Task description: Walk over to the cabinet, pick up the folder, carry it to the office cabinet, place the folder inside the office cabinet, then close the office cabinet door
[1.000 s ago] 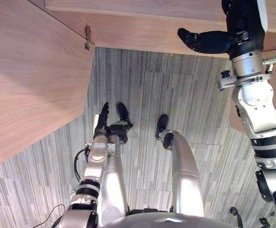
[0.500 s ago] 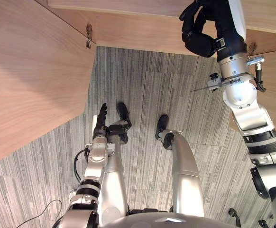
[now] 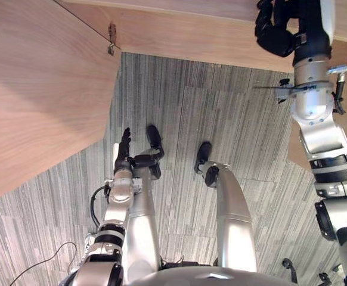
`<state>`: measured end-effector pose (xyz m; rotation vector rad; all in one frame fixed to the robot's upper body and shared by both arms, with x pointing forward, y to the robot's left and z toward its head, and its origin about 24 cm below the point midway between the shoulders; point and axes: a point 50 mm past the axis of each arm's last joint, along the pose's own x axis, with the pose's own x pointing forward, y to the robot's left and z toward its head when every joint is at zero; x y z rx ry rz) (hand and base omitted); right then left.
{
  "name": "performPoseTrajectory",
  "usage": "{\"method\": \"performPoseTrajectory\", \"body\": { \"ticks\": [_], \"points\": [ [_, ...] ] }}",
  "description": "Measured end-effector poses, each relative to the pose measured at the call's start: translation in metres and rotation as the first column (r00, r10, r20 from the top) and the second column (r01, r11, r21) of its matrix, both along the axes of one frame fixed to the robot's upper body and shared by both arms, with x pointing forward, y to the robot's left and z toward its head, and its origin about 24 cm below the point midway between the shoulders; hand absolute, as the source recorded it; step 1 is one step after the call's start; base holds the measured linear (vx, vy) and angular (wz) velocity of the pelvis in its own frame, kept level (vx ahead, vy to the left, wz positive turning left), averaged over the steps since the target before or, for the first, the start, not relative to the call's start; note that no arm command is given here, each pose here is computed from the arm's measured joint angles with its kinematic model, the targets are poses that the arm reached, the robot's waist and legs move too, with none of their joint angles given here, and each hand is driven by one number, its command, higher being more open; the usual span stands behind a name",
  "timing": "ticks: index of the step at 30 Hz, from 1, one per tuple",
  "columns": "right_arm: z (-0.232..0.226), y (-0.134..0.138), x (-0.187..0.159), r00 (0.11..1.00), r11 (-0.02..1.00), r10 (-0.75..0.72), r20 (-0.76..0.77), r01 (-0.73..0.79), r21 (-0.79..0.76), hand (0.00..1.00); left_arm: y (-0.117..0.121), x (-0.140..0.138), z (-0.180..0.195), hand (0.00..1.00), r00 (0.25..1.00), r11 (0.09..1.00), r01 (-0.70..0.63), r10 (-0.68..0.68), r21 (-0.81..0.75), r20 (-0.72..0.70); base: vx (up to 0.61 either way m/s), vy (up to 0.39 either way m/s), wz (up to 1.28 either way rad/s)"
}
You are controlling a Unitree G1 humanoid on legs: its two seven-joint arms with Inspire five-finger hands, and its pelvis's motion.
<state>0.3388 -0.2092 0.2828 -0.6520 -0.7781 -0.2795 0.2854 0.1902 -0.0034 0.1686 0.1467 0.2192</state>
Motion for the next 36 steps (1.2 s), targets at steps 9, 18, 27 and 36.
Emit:
{"method": "performPoseTrajectory", "body": {
  "ticks": [9,18,27,36],
  "points": [
    [0.033,-0.022,0.017,0.996,0.994,-0.092,-0.01,0.093,0.062,0.0,0.004,0.007,0.009,1.0,0.999,1.0,-0.015,0.015,0.001,0.034,0.01,0.003,0.01],
    [0.068,-0.03,0.024,0.989,0.975,-0.144,0.018,0.139,0.174,0.0,0.011,0.007,0.013,1.0,0.997,0.999,-0.052,0.051,0.006,0.049,0.0,0.0,0.0],
    [0.074,-0.031,0.026,0.986,0.956,-0.167,0.024,0.156,0.249,0.0,0.01,0.007,0.011,1.0,0.997,0.998,-0.068,0.068,-0.002,0.044,-0.01,-0.002,0.03],
    [0.035,-0.04,0.006,0.993,0.929,-0.104,0.049,0.08,0.362,0.0,0.006,0.006,0.006,1.0,0.998,0.998,-0.063,0.063,-0.013,0.011,0.0,-0.001,-0.02]
  ]
}}
